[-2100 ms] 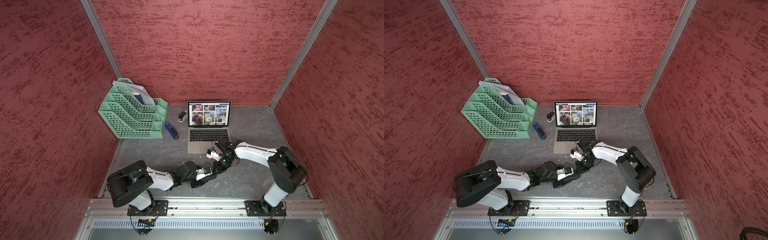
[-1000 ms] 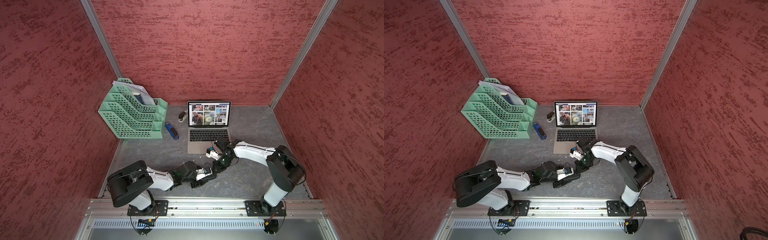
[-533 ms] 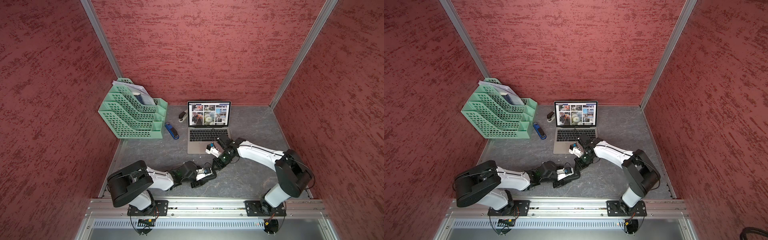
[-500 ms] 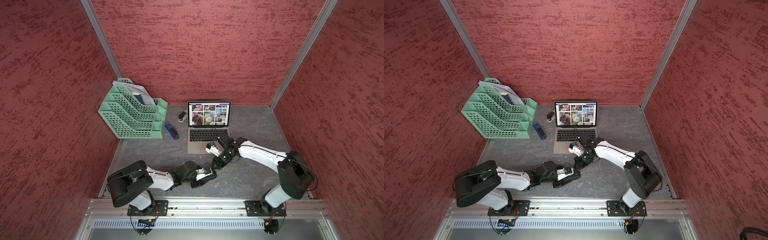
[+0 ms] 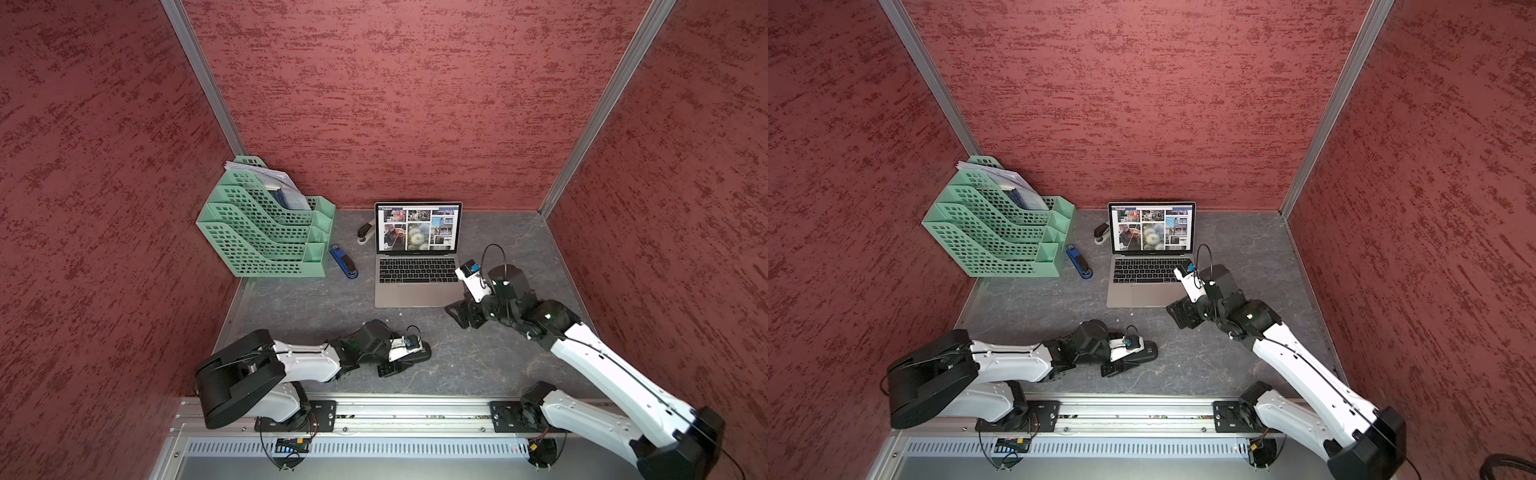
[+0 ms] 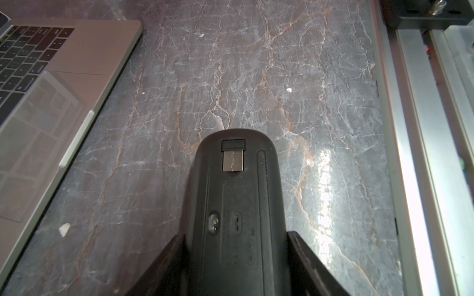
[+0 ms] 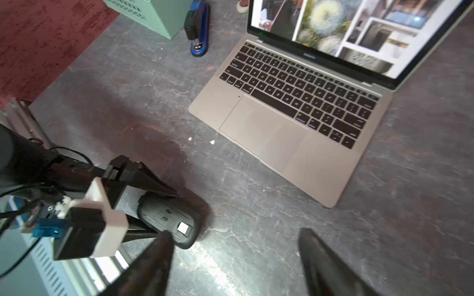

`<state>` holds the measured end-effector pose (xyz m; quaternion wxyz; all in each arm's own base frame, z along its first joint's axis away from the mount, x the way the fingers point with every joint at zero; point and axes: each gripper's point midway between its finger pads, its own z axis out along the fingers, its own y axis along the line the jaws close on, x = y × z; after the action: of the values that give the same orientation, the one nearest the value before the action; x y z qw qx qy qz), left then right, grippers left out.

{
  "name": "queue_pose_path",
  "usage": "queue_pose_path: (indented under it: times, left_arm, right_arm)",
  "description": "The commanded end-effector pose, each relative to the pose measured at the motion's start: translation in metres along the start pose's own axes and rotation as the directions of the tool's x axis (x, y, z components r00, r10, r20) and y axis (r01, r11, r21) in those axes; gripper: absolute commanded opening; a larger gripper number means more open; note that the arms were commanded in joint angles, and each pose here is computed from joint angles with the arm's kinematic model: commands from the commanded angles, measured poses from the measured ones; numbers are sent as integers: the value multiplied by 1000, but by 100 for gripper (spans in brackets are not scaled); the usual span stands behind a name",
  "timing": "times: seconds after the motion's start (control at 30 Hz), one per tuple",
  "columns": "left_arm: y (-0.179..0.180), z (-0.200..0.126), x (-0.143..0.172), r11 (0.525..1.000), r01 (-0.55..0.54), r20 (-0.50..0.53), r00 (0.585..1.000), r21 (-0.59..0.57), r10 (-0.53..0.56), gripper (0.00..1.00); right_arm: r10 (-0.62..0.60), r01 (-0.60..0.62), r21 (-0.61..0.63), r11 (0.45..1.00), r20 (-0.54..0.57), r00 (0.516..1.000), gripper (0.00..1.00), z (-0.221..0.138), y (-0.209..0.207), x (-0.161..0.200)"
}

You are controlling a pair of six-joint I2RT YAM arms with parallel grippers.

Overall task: Remove the wireless mouse receiver from the laptop
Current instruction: Pick up the mouse from the center of the board.

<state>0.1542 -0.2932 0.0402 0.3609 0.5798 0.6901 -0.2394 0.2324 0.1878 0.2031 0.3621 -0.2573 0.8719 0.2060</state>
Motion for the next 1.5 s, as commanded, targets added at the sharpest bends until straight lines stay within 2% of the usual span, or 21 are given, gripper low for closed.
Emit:
queue_pose_path:
  times: [0.0, 0.1, 0.2, 0.37, 0.4, 0.47, 0.67, 0.8, 1.0, 1.17, 1.3, 1.47]
  left_arm:
    - [10, -14, -27, 999, 26, 67, 997, 27, -27, 56]
    - [24, -33, -47, 992, 107, 119, 986, 72, -115, 57]
    - [41, -53, -71, 977, 173, 172, 966, 122, -193, 57]
    - [50, -72, -92, 953, 213, 183, 950, 216, -254, 58]
    - [49, -72, -93, 947, 220, 177, 948, 233, -264, 58]
    - [46, -74, -96, 931, 236, 180, 939, 278, -292, 58]
    - [50, -84, -111, 885, 297, 224, 893, 358, -390, 59]
    - [47, -87, -112, 869, 302, 208, 891, 392, -403, 58]
    - [41, -85, -113, 827, 326, 177, 878, 459, -444, 59]
    - [37, -81, -111, 815, 328, 163, 878, 477, -449, 59]
    - [33, -78, -109, 807, 333, 148, 880, 487, -452, 59]
    - [33, -77, -110, 804, 333, 145, 880, 492, -452, 59]
  right_arm:
    - [-3, -7, 80, 997, 127, 992, 98, -11, -13, -18]
    - [-110, 111, -6, 994, 119, 987, 98, -19, 5, -15]
    - [-277, 291, -84, 953, 153, 949, 98, -29, 25, -10]
    - [-554, 593, -65, 803, 289, 781, 92, -47, 43, -10]
    - [-596, 640, -70, 765, 299, 745, 90, -47, 47, -8]
    - [-696, 748, -110, 655, 297, 653, 87, -42, 55, 5]
    - [-823, 865, -189, 464, 268, 500, 86, -25, 66, 25]
    - [-860, 902, -179, 393, 277, 429, 86, -14, 73, 21]
    - [-887, 936, -113, 333, 300, 352, 83, 6, 86, 4]
    - [-901, 951, -60, 302, 307, 306, 83, 13, 90, -9]
    - [-909, 956, -40, 289, 300, 288, 83, 15, 89, -14]
    - [-905, 956, -52, 290, 309, 292, 80, 16, 93, -13]
